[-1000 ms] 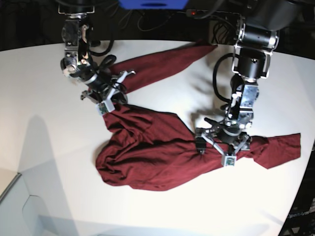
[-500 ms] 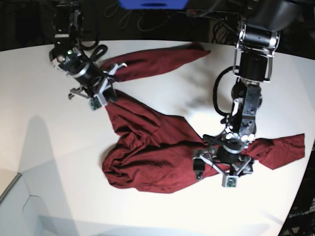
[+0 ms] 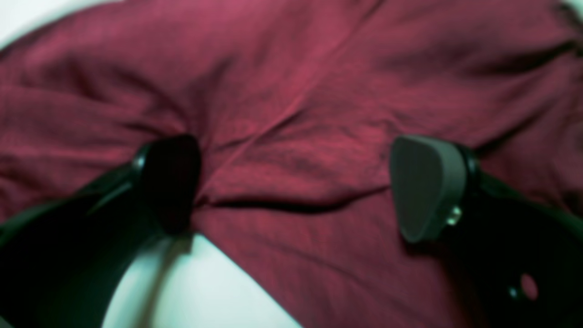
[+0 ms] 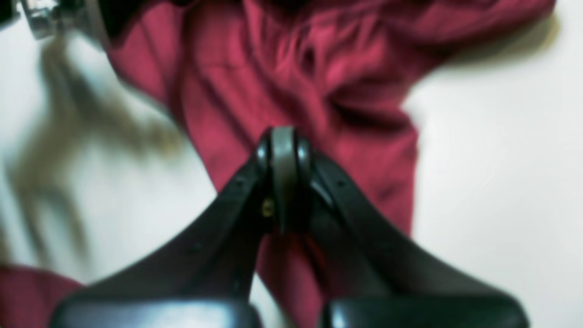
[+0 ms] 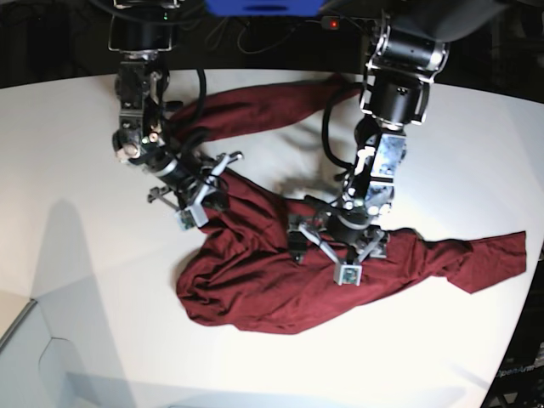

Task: Layout the t-shirt on the table in an organized manner, then fold the t-shirt properly
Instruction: 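Grasp the shirt body with the left gripper and drag it toward the sleeve, then move the left gripper to the shirt middle and grasp the fabric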

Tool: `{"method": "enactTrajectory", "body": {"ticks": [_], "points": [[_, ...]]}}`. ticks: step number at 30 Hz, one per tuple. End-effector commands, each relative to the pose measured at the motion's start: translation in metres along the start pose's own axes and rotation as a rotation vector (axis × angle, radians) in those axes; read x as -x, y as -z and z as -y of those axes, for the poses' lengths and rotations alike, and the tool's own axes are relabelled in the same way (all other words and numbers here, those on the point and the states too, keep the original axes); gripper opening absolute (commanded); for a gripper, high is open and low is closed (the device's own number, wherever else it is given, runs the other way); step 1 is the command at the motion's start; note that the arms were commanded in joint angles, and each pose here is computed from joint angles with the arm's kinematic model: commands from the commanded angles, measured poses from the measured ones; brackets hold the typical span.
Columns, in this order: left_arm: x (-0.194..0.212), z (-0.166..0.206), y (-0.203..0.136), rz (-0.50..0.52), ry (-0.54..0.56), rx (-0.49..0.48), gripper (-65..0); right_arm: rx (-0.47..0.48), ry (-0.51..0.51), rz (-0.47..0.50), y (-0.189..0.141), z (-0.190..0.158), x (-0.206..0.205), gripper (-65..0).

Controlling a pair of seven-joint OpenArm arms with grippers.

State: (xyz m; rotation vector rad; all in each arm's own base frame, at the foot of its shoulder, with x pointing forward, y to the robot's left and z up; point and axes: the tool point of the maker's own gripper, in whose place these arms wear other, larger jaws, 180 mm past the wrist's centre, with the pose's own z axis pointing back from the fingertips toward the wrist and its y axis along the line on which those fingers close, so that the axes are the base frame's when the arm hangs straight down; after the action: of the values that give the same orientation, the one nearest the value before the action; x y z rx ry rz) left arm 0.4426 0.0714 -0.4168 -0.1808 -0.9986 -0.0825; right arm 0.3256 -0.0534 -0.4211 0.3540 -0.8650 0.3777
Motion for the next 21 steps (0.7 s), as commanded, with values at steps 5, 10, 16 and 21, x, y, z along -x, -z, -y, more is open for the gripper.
{"method": "enactTrajectory", "body": {"ticks": [5, 10, 16, 21], "points": [[-0.037, -0.033, 0.012, 0.021, 0.011, -0.057, 0.0, 0.014, -0.007, -0.021, -0.012, 0.011, 0.02, -65.0], [-0.054, -0.059, 0.021, 0.007, 0.021, -0.102, 0.0, 0.044, -0.029, -0.109, -0.032, 0.029, 0.058, -65.0], [-0.109, -0.07, 0.021, 0.174, 0.039, -0.123, 0.0, 0.071, -0.057, -0.181, -0.052, 0.047, 0.087, -65.0], [-0.15, -0.072, 0.018, 0.279, 0.042, -0.128, 0.0, 0.075, -0.07, -0.16, -0.064, 0.052, 0.098, -65.0]]}}
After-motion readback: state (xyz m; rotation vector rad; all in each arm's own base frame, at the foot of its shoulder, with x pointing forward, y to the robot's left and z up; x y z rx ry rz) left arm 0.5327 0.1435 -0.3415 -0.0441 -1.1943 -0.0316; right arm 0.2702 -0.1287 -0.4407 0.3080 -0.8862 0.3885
